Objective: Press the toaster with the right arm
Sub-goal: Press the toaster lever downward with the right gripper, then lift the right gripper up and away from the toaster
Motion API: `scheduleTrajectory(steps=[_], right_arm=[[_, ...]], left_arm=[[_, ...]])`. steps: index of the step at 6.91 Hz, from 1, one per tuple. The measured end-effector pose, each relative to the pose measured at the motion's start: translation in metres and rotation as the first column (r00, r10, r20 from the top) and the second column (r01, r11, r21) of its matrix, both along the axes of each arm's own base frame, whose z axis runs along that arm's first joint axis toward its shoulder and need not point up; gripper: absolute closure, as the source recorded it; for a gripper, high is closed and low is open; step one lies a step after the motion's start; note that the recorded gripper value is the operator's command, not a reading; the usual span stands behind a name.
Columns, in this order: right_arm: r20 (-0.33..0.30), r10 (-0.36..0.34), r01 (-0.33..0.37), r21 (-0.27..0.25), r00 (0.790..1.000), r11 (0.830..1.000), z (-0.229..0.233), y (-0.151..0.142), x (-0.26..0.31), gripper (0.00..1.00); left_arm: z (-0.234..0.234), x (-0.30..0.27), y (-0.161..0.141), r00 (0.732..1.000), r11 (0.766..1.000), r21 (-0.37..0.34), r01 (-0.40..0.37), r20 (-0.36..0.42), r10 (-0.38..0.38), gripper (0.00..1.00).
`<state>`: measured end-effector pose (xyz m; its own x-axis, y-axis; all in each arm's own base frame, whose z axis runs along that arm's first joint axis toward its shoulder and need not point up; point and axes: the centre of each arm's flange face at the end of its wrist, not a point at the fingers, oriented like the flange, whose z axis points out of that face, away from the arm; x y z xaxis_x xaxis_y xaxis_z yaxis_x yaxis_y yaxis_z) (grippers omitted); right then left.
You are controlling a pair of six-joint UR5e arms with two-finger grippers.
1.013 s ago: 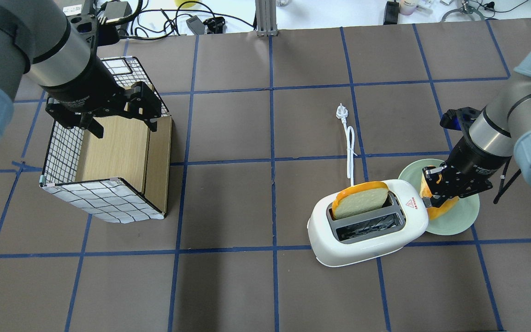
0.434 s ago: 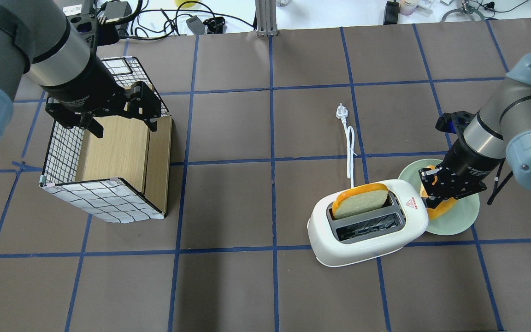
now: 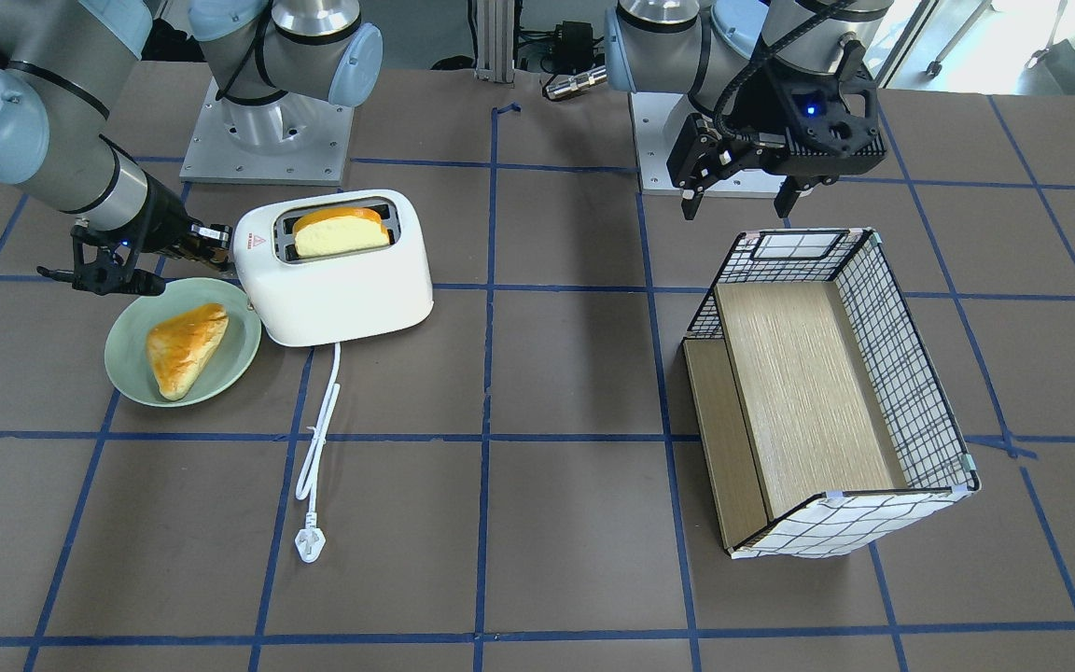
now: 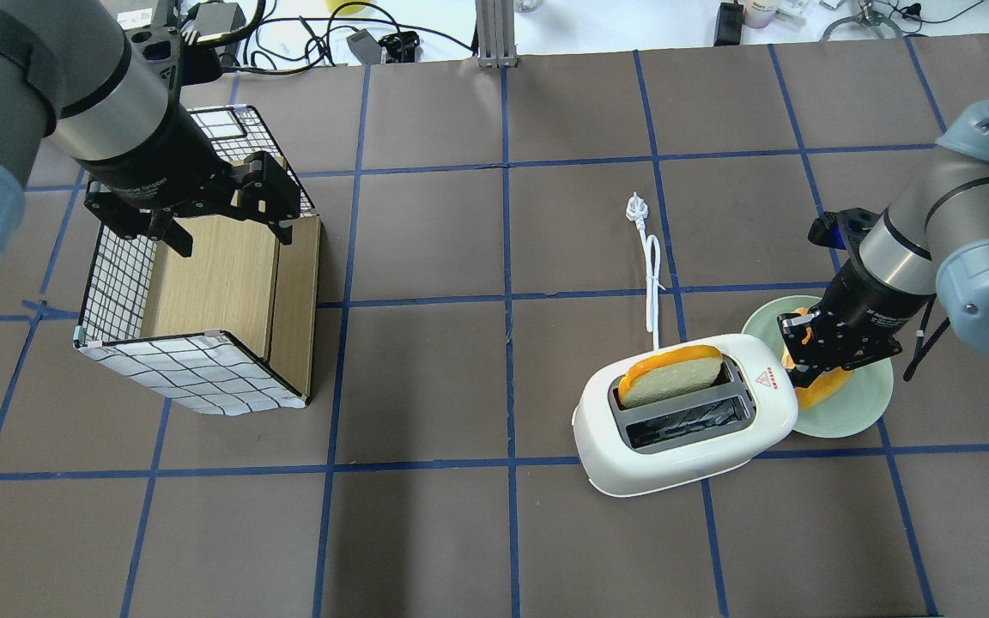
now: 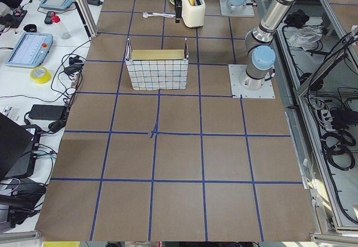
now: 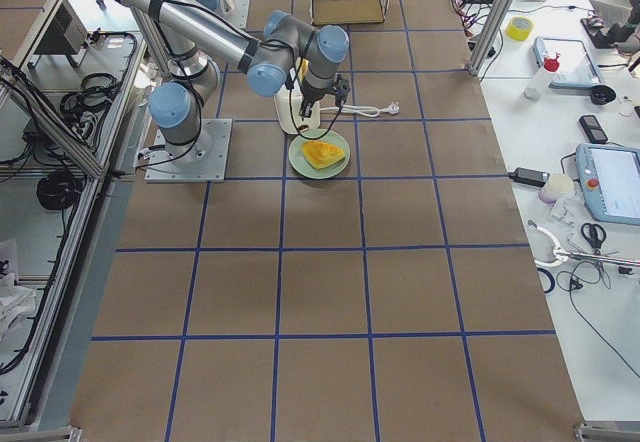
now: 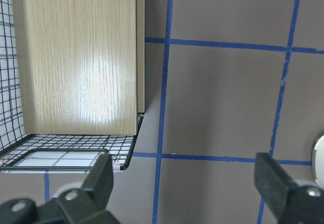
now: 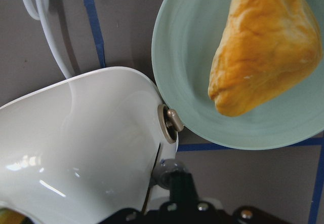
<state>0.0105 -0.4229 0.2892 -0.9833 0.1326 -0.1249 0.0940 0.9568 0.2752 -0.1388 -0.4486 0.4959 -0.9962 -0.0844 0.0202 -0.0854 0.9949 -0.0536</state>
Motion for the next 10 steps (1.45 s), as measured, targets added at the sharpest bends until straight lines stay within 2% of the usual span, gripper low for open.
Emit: scheduleTrajectory(steps=[10], right_arm=[[0.016,-0.001,0.001,0.018,1.0,1.0,-0.016,-0.004,0.0,1.0]], left_arm=[[0.0,0.0,0.0,1.0,1.0,0.001,0.0,0.0,0.0,0.0]])
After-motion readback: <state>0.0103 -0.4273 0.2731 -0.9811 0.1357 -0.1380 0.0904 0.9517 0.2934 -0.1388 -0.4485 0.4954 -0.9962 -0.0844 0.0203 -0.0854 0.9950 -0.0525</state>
